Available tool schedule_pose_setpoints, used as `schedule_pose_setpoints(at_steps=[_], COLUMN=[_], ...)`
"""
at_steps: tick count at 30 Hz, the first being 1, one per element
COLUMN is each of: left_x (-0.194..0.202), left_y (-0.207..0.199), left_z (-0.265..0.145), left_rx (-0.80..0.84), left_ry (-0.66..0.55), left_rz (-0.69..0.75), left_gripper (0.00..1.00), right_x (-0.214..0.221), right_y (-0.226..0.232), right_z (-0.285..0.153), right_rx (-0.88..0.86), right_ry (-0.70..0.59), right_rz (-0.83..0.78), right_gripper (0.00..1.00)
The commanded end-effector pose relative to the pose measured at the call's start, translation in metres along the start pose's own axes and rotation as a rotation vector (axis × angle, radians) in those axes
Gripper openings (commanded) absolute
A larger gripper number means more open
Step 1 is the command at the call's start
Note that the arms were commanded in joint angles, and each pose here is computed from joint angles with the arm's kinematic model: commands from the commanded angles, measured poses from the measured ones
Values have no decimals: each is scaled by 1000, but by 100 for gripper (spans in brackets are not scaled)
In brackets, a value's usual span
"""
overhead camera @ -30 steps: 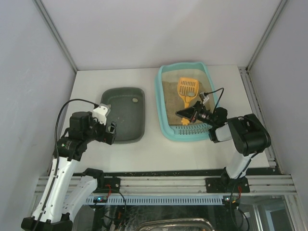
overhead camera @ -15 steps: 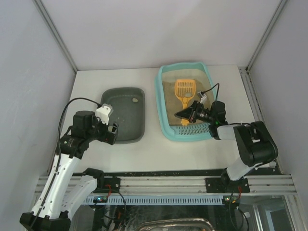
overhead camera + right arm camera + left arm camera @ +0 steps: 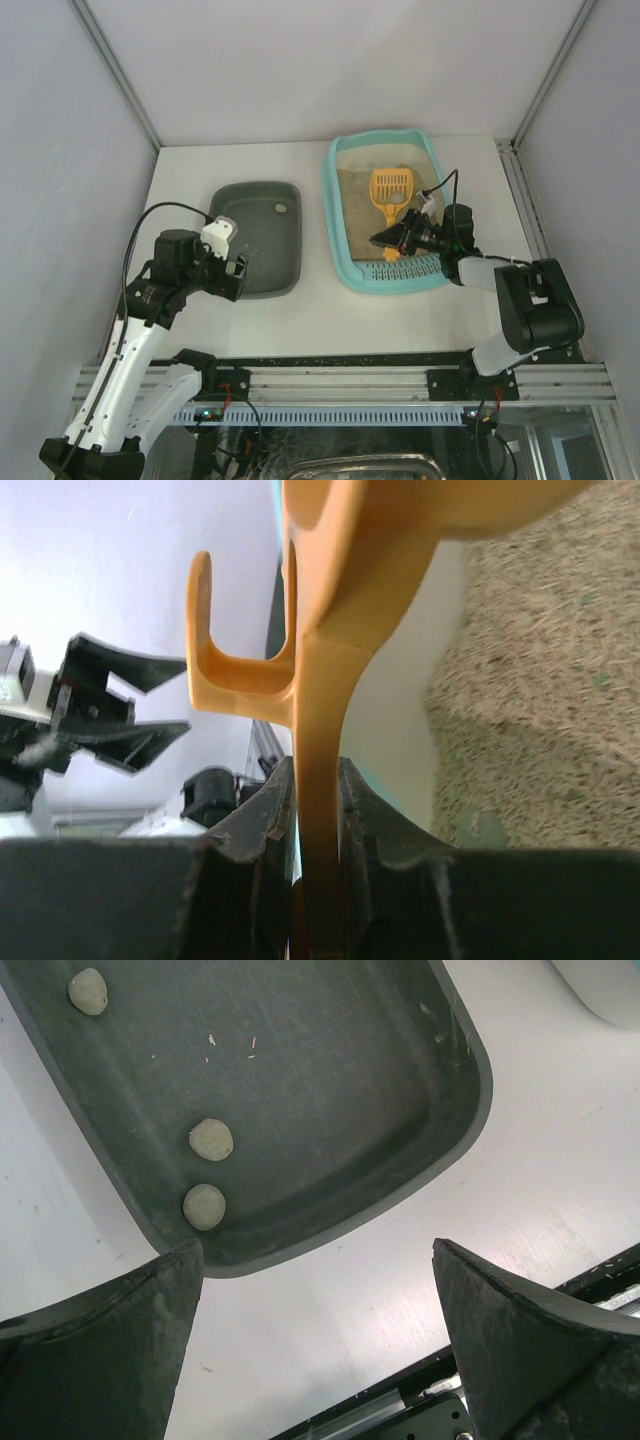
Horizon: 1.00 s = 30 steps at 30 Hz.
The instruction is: Clean the litter box
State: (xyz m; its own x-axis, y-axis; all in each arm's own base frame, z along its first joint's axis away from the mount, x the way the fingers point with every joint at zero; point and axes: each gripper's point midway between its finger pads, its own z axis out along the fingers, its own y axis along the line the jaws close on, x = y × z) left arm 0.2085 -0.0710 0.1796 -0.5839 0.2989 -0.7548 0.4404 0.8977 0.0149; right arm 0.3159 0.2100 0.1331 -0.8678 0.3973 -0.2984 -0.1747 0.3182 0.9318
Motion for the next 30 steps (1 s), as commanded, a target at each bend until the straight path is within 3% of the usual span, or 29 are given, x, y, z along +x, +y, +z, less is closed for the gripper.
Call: schedule_pose_setpoints(at_steps=[1, 4, 7, 9, 11, 16, 21, 23, 25, 27, 30], left_x=[-9, -9, -9, -9, -9, -9, -10, -24, -36, -37, -36], left_y=[0, 0, 1, 1, -1, -2, 6, 34, 87, 119, 124], left_z=[0, 1, 0, 0, 0, 1, 1, -12, -37, -56, -69], left_rx=[2, -3, -7, -6, 0, 4, -43, -200, -521, -734, -772], left_ry=[-33, -31, -35, -35, -35, -34, -31, -68, -97, -109, -109], left_rz=[18, 16, 15, 16, 18, 22, 0, -25, -26, -37, -49], left_gripper=[100, 100, 100, 100, 100, 100, 100, 100, 100, 100, 100], right_x=[-21, 2, -16, -27, -19, -14, 7, 18, 31, 42, 66], right_y=[17, 18, 32, 19, 19, 34, 69, 82, 91, 99, 102], right_z=[-11, 10, -4, -12, -6, -11, 4, 13, 24, 38, 64], right_rx=[-33, 158, 56, 111, 166, 56, 162, 208, 233, 235, 275], right_ry=[-51, 100, 25, -19, 33, 30, 75, 118, 158, 189, 264], right_rz=[-91, -258, -177, -175, -234, -179, -343, -378, -379, -378, -405], right_gripper=[0, 0, 0, 0, 0, 0, 0, 0, 0, 0, 0])
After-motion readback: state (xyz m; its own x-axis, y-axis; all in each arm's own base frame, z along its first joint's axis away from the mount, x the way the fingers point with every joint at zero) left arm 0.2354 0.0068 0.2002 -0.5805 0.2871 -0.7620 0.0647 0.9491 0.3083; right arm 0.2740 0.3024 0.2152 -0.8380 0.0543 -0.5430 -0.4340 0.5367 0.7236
